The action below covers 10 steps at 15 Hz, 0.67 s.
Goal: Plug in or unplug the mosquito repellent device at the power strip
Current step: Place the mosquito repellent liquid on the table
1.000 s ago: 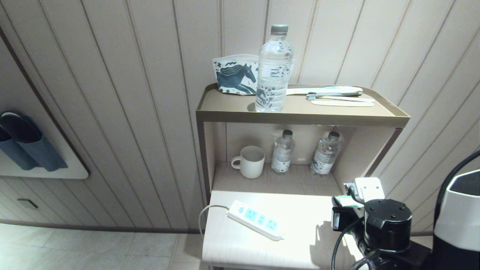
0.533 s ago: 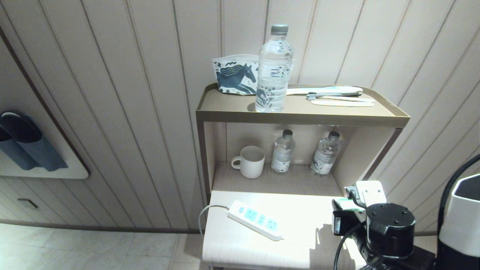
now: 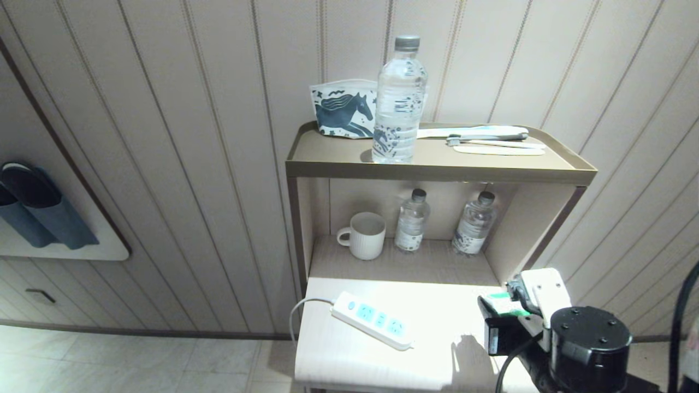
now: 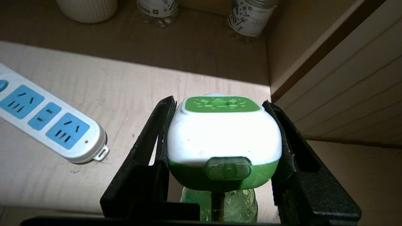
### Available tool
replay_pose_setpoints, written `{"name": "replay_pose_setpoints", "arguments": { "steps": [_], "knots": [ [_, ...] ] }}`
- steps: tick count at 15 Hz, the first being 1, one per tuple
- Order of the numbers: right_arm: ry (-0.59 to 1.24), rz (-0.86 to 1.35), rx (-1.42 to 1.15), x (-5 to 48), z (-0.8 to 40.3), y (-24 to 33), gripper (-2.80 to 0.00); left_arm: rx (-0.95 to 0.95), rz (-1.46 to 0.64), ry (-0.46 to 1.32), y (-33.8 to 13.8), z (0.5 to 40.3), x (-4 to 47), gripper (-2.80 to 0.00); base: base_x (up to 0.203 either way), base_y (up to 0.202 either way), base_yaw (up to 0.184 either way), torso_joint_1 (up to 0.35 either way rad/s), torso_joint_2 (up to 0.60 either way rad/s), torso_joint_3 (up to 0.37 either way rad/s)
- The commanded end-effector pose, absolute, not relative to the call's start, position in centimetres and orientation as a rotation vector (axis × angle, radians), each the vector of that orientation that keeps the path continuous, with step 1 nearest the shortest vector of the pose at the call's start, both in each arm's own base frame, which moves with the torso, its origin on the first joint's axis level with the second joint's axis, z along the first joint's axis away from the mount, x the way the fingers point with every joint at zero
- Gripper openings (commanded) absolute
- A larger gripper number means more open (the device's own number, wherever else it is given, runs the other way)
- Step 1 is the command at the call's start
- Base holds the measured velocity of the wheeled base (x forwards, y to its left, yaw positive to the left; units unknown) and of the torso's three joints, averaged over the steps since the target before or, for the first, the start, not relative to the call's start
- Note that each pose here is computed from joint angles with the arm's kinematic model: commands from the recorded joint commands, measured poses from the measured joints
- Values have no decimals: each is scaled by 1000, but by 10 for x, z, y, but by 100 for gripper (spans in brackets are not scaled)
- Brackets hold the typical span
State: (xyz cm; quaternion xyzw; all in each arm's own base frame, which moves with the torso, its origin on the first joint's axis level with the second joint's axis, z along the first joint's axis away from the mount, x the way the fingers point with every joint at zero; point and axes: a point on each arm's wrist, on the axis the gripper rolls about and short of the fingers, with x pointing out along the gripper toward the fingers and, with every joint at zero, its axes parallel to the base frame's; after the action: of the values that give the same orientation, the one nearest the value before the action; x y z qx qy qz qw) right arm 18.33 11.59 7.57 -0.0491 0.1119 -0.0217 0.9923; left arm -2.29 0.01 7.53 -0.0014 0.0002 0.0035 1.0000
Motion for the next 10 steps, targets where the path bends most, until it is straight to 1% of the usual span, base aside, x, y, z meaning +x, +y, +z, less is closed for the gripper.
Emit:
{"name": "replay_pose_setpoints", "arguments": {
  "steps": [1, 3, 9, 10],
  "knots": [
    [237, 1, -82, 171, 91, 108, -280, -3, 8, 3, 0, 75, -23, -280, 0, 0, 0, 0, 0, 0],
    [316, 76, -76, 163, 90, 104, -280, -3, 8, 3, 0, 75, -23, -280, 0, 0, 0, 0, 0, 0],
    [342, 87, -63, 160, 86, 102, -280, -3, 8, 3, 0, 75, -23, -280, 0, 0, 0, 0, 0, 0],
    [343, 86, -57, 160, 86, 102, -280, -3, 9, 3, 0, 75, -23, -280, 0, 0, 0, -93, 235, 123]
  ]
}}
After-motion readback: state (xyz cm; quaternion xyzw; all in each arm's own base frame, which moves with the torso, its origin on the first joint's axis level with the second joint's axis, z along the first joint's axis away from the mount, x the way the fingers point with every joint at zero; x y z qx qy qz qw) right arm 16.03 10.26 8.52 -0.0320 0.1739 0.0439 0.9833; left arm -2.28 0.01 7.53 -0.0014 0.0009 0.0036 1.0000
